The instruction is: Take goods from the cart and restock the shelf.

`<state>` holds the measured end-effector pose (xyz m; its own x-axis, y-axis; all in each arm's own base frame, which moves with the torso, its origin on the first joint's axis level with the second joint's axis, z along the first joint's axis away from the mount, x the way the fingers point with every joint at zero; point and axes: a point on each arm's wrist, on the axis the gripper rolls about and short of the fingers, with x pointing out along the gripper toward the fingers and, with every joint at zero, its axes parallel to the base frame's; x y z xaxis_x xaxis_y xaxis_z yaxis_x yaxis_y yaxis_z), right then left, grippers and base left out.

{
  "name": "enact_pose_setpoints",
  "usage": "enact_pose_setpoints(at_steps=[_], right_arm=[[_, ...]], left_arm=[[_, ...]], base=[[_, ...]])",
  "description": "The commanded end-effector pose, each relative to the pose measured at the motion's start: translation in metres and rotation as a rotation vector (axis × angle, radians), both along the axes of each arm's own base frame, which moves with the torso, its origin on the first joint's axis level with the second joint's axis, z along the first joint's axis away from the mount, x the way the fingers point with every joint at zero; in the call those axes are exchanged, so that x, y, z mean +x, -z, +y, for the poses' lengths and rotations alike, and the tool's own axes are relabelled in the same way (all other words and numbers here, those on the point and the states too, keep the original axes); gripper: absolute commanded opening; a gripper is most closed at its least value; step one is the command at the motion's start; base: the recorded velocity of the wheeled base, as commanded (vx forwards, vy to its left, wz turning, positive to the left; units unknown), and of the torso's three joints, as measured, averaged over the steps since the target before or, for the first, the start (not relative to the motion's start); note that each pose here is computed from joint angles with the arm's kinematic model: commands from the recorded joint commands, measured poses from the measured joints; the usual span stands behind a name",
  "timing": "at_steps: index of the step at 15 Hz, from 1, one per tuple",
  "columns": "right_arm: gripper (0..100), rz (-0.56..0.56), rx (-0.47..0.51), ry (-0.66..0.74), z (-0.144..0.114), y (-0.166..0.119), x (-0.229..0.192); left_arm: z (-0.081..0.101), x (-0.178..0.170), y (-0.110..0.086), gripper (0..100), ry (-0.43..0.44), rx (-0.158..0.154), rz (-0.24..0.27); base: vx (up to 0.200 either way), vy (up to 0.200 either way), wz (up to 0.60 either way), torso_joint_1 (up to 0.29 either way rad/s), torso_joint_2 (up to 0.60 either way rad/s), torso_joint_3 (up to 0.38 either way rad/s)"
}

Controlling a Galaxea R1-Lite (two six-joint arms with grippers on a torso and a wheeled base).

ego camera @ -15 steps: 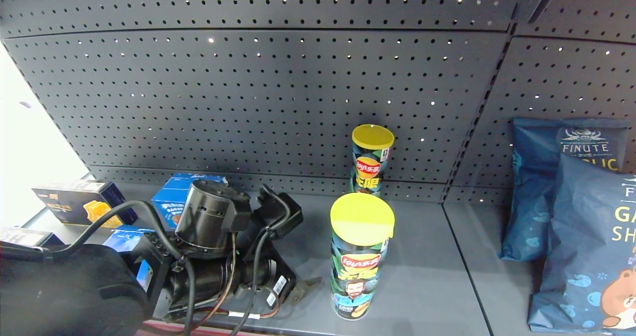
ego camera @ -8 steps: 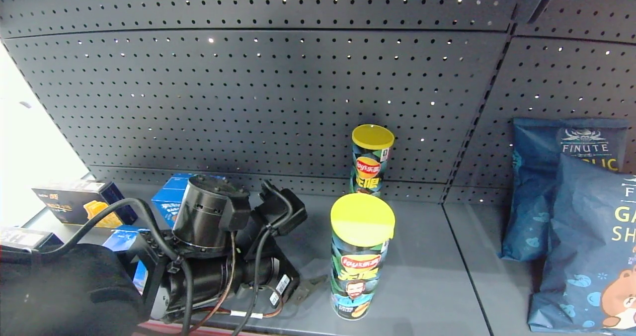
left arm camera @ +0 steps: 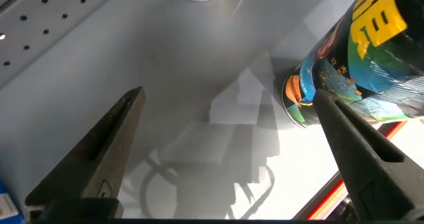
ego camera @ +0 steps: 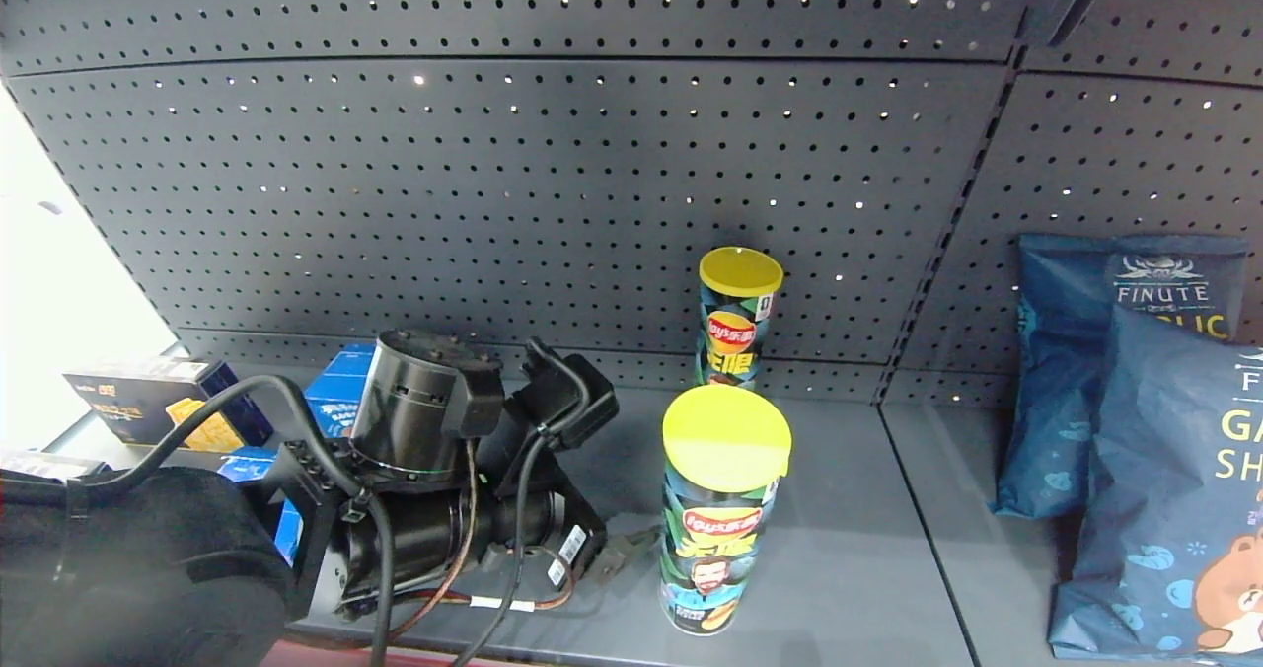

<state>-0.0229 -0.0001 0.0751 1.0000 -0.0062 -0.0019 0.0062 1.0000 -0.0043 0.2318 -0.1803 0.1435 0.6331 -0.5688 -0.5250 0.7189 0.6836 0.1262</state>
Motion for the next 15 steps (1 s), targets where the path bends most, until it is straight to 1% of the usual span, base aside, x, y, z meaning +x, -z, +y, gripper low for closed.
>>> enact_pose_setpoints(at_steps=[1,4,9,10,11,15], right_arm=[[100,0.001,0.0,0.0,0.0,0.0,0.0001],[100,0.001,0.0,0.0,0.0,0.0,0.0001],[100,0.001,0.0,0.0,0.0,0.0,0.0001],[100,0.001,0.0,0.0,0.0,0.0,0.0001],[100,0.001,0.0,0.0,0.0,0.0,0.0001],[100,0.001,0.0,0.0,0.0,0.0,0.0001]], left_arm=[[-0.0017,-0.0002,-0.0003,100,0.005,-0.001,-0.001],[-0.004,0.002,0.0011,100,0.006,0.001,0.001],[0.0012,-0.003,0.0068,100,0.0,0.02,0.019],[0.0023,-0.0038,0.0081,100,0.015,0.043,0.009],[0.0023,-0.0038,0.0088,100,0.024,0.052,0.002],[-0.0014,-0.0013,0.0037,100,0.03,0.039,-0.017]], base=[[0.0,0.0,0.0,0.0,0.0,0.0],[0.0,0.0,0.0,0.0,0.0,0.0],[0.0,0.0,0.0,0.0,0.0,0.0],[0.0,0.0,0.0,0.0,0.0,0.0],[0.0,0.0,0.0,0.0,0.0,0.0],[0.0,0.0,0.0,0.0,0.0,0.0]])
